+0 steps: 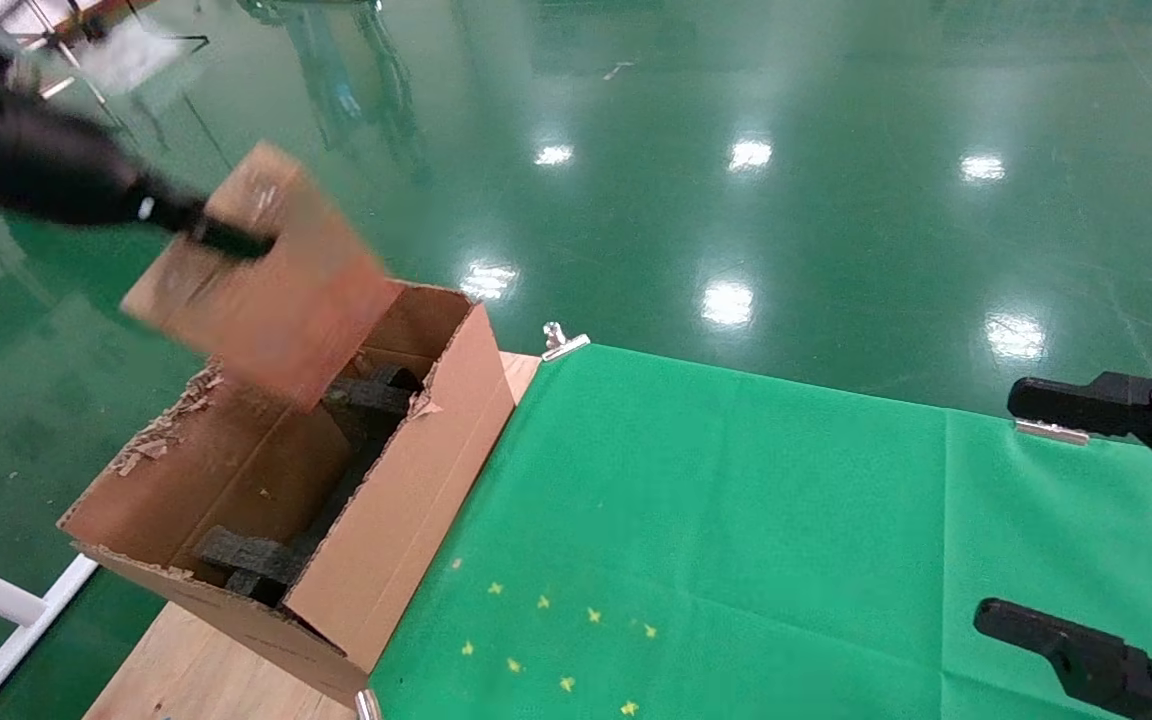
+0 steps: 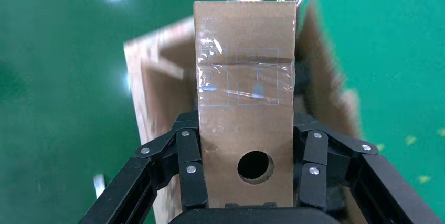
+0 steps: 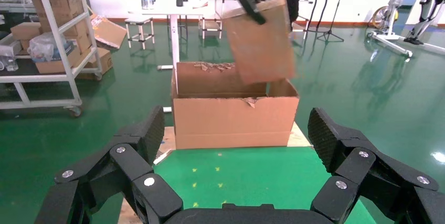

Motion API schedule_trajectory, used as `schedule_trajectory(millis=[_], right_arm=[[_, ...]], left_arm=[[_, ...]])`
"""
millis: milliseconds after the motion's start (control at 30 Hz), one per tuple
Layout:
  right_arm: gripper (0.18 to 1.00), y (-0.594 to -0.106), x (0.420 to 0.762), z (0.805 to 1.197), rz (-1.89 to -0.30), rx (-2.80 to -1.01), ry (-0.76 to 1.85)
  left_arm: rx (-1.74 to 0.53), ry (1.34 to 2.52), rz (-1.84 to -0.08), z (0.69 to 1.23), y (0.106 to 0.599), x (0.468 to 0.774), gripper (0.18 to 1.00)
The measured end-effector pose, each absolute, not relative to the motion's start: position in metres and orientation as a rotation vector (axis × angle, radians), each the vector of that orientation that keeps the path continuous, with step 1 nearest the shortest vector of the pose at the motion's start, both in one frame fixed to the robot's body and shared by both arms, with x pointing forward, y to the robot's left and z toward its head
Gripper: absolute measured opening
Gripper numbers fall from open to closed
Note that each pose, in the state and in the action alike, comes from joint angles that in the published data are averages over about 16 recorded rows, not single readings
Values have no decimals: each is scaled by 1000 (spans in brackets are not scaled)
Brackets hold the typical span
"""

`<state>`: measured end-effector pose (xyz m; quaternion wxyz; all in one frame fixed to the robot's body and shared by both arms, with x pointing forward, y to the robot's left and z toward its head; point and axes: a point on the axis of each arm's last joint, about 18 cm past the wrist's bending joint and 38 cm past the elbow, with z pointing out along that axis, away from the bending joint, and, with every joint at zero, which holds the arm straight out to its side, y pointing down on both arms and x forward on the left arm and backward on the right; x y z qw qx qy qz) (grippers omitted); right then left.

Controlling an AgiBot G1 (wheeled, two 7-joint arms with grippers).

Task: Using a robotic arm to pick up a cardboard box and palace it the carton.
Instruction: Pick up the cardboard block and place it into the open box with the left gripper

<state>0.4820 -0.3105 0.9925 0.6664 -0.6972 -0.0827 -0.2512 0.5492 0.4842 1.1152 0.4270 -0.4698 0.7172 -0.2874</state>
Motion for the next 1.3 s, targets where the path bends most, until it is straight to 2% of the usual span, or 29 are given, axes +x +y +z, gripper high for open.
schedule_trajectory(millis=[267,533,933,1300], right_arm=[[1001,-311,482,993,-567,-1574,-187],[1001,-311,482,993,-567,-1574,-187],[1001,-311,482,993,-567,-1573,-187],[1001,-311,482,993,-567,-1573,-186]], left_arm=[[-1316,1782,-626,1055,544,564,391],[-1391,1779,-536,1010,575,581,382],[-1484,1774,-464,968,584,606,351],[-1540,1768,-454,953,578,616,348]])
